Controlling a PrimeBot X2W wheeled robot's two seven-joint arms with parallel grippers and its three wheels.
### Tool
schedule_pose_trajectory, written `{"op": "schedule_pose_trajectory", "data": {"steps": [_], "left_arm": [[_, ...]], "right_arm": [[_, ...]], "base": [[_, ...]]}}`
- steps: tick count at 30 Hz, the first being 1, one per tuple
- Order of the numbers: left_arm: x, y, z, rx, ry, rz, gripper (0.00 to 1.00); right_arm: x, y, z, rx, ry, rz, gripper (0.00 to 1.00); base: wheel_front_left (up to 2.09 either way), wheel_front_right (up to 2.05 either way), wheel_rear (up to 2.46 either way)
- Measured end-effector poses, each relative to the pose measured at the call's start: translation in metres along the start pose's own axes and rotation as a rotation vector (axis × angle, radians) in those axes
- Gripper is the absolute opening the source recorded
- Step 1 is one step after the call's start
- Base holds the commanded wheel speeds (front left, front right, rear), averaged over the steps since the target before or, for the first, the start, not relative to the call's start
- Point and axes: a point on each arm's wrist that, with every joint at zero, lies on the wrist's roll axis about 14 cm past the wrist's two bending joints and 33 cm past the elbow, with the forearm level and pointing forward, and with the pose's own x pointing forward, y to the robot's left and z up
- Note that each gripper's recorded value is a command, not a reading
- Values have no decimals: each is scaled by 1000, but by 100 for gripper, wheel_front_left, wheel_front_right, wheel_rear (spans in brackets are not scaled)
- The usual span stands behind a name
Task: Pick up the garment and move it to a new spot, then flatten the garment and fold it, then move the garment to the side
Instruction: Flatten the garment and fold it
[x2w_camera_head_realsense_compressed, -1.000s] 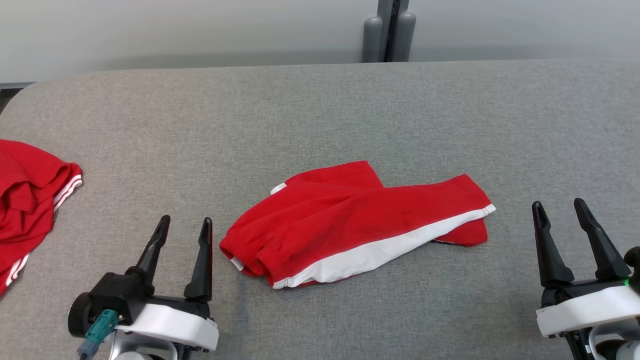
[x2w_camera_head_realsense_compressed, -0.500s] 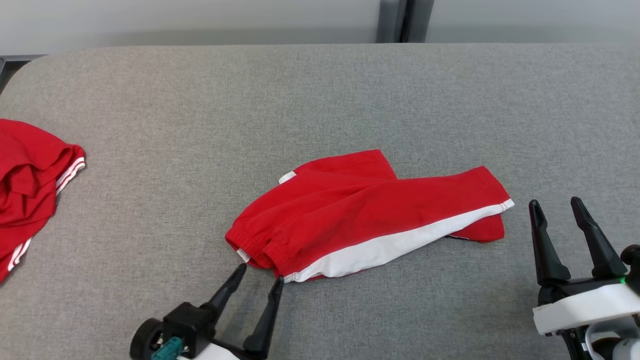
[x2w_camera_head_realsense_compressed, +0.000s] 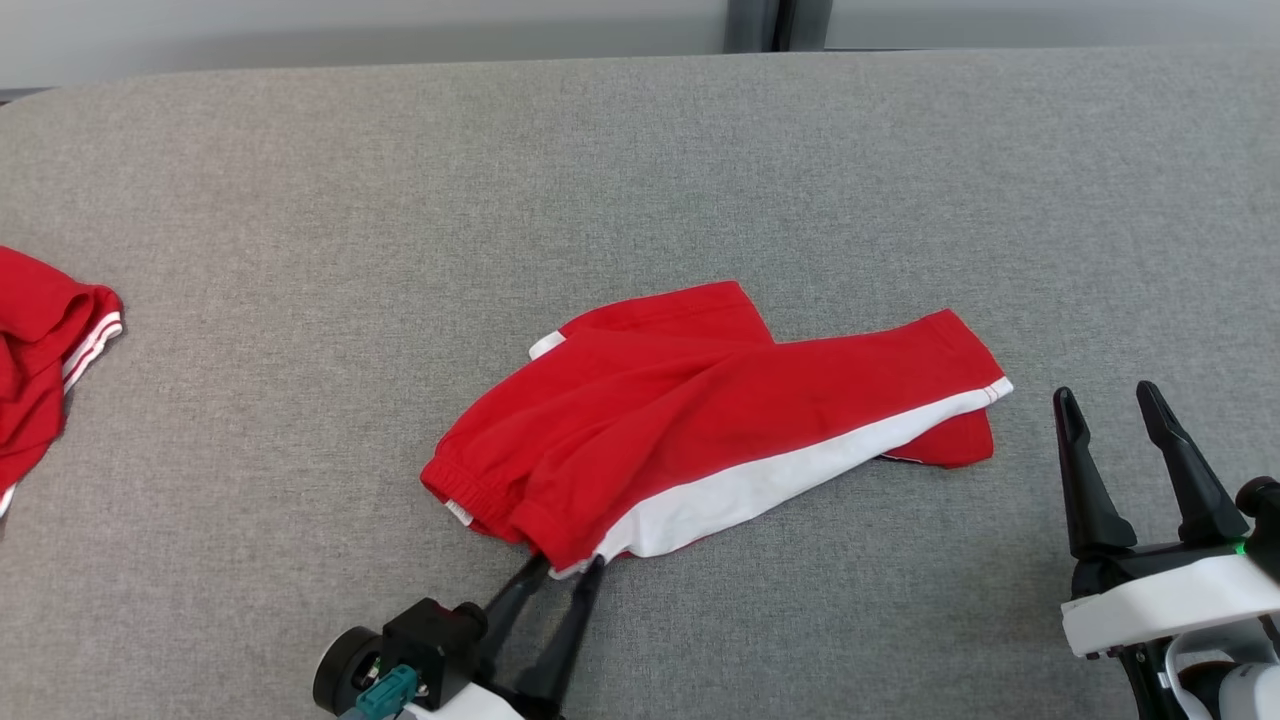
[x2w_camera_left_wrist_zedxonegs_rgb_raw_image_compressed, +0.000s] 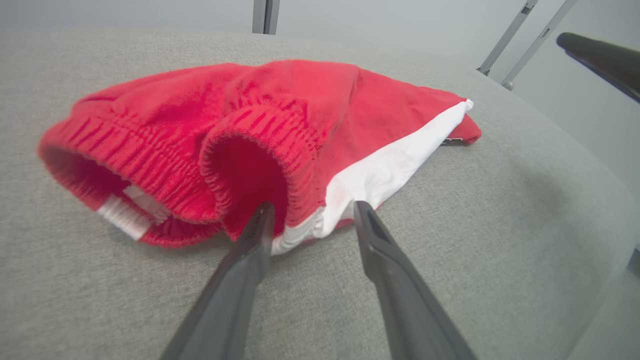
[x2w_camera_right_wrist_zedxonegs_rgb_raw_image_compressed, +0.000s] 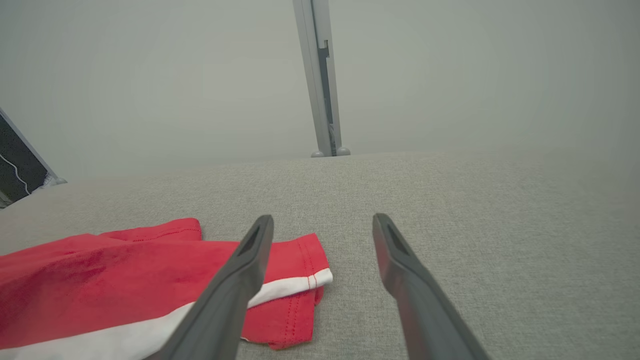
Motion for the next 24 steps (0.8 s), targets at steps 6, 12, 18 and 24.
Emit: {"op": "schedule_pose_trajectory", "data": {"steps": [6,12,18,24], "left_arm": [[0,5,-2,8,8,7,0],[4,9,0,10,0,12,0],[13,15,4,8,-20,25,0],[18,25,2,9,-27,45,0]], "right_arm": [[1,-6,-9,1,25,-16,100],[17,-6,-29,-6,91,10,100],[35,-9,-61,-1,185,26,100],[41,1,-92,20,270,63,92]], "base": [[0,0,0],[0,0,0],[0,0,0],[0,0,0]]}}
